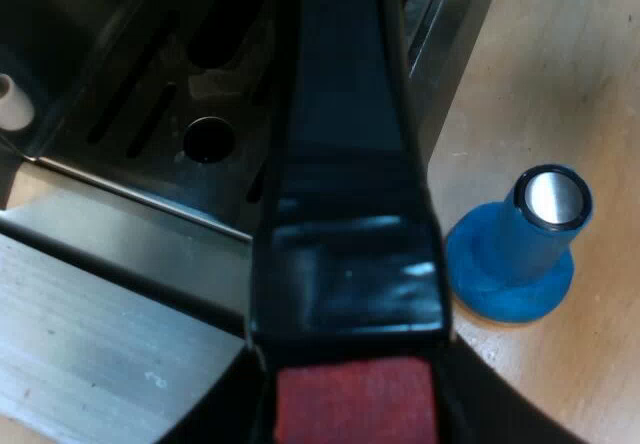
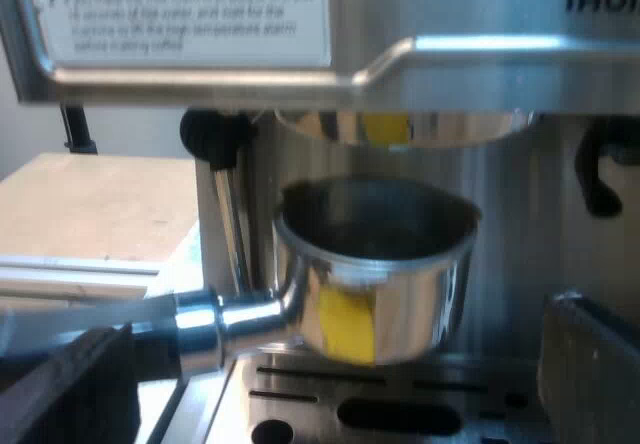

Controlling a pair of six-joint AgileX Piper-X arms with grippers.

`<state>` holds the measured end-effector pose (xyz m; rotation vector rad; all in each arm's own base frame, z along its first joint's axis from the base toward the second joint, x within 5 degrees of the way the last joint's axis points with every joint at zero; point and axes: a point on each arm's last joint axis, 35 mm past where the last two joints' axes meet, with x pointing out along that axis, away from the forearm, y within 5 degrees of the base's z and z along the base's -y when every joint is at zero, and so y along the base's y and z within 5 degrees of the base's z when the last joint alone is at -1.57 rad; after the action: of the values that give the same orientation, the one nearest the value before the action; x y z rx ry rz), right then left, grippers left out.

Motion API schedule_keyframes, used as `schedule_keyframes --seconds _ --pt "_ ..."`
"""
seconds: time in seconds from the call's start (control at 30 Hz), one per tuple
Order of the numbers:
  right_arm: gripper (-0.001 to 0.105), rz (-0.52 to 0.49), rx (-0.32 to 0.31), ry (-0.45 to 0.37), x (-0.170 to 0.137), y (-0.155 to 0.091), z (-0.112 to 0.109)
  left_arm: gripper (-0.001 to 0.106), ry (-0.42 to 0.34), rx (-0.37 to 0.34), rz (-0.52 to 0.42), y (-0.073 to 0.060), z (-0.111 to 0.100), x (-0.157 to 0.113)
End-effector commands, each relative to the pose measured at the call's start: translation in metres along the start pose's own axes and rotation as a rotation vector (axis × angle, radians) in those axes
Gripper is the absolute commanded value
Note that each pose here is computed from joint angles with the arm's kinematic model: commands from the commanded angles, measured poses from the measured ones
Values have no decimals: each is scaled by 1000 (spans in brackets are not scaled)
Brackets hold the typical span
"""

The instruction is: Put the handle in the coffee machine

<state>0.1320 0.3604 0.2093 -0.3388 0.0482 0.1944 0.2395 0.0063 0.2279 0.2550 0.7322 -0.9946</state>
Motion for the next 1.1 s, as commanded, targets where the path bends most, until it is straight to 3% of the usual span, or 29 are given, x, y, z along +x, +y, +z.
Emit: schedule_keyframes --seconds 0.03,0.47,0.57,0.73,1.1 --pt "82 -15 6 -7 3 -1 4 0 -66 26 -17 6 8 -1" --pt "82 -14 1 -7 3 -1 4 0 -78 51 -21 9 20 2" --pt "82 -14 1 -7 3 -1 4 0 -79 20 -44 12 33 8" --pt "82 -14 -14 -7 3 -1 4 0 -69 -41 -45 21 34 11" --pt "82 -14 -14 -7 3 -1 4 0 -58 -12 -25 23 37 10"
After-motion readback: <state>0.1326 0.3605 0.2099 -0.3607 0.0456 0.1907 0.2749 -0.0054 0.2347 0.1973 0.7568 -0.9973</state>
